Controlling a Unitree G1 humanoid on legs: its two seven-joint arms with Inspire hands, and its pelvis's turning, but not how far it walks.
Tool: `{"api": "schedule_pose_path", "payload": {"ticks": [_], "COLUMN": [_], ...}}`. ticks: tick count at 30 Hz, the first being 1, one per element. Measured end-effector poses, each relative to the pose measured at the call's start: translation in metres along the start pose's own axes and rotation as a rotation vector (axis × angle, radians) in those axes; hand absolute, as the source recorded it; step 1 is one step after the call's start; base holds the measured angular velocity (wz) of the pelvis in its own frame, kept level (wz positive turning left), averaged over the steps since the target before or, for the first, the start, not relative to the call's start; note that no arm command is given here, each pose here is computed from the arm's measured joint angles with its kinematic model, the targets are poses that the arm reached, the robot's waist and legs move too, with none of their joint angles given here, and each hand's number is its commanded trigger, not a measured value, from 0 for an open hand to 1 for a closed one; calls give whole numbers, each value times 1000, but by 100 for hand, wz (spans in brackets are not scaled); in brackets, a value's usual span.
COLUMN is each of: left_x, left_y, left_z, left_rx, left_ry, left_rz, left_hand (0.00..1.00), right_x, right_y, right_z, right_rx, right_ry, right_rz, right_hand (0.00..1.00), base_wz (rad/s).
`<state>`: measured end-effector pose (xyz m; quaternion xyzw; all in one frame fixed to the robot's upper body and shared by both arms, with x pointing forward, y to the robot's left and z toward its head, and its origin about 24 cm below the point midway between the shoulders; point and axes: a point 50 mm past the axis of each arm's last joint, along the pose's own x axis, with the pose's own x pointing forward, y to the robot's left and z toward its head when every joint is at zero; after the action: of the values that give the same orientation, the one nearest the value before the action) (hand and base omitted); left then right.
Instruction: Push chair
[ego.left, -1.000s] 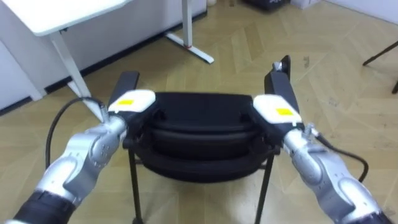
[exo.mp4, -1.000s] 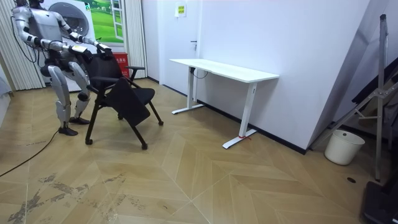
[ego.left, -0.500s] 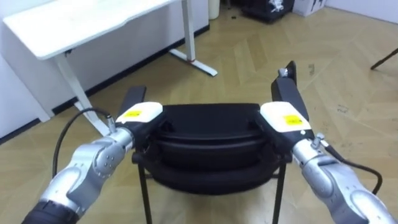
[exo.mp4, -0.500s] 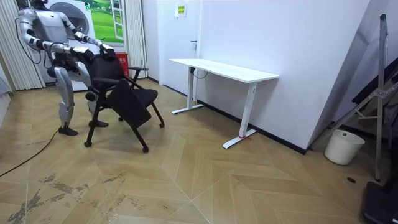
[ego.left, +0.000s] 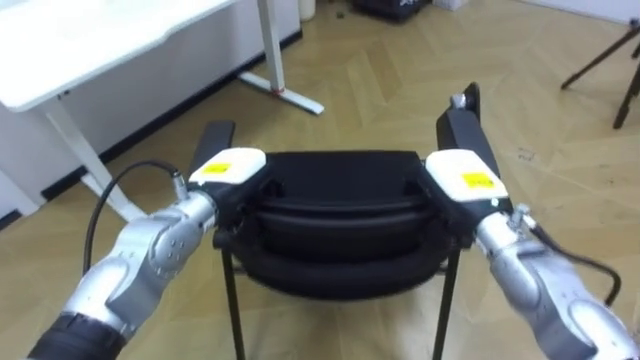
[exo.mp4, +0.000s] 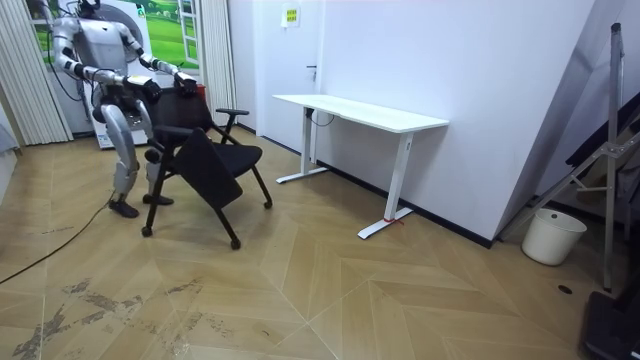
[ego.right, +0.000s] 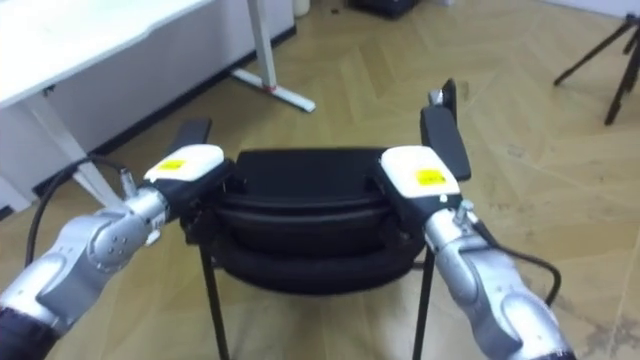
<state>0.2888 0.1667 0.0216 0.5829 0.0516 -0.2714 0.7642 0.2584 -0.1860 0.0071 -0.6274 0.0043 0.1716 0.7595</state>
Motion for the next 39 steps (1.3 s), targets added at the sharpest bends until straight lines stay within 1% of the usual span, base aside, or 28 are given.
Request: {"api": "schedule_pose_path", "payload": {"ticks": [3,5,8,11,16,24,28,34,39], "left_x": [-1,-1,0,0,0,3,3,3,2], "left_y": [-3,-7,-8,-8,-4,4,-2,-4,-8], "left_z": [-1,-1,0,0,0,2,0,2,3], "left_rx": [5,12,13,11,12,55,49,20,1], "left_ry": [3,3,0,1,1,9,16,10,4], "left_rz": [-12,-44,-46,-38,-20,9,-17,15,11], "left_hand": [100,100,100,100,100,100,100,100,100], "right_x": [-3,-6,-7,-5,-1,4,4,7,4], "right_y": [5,12,11,9,4,8,11,0,1], "right_z": [1,0,-1,0,0,-3,-3,-6,-7], "right_rx": [19,32,32,27,18,68,74,27,11], "right_ry": [-2,3,4,2,-3,16,11,1,-1], "right_rz": [13,33,32,29,21,29,49,28,19], "right_hand": [100,100,100,100,100,100,100,100,100], "base_wz": [24,36,33,-7,5,16,-11,-8,-6]}}
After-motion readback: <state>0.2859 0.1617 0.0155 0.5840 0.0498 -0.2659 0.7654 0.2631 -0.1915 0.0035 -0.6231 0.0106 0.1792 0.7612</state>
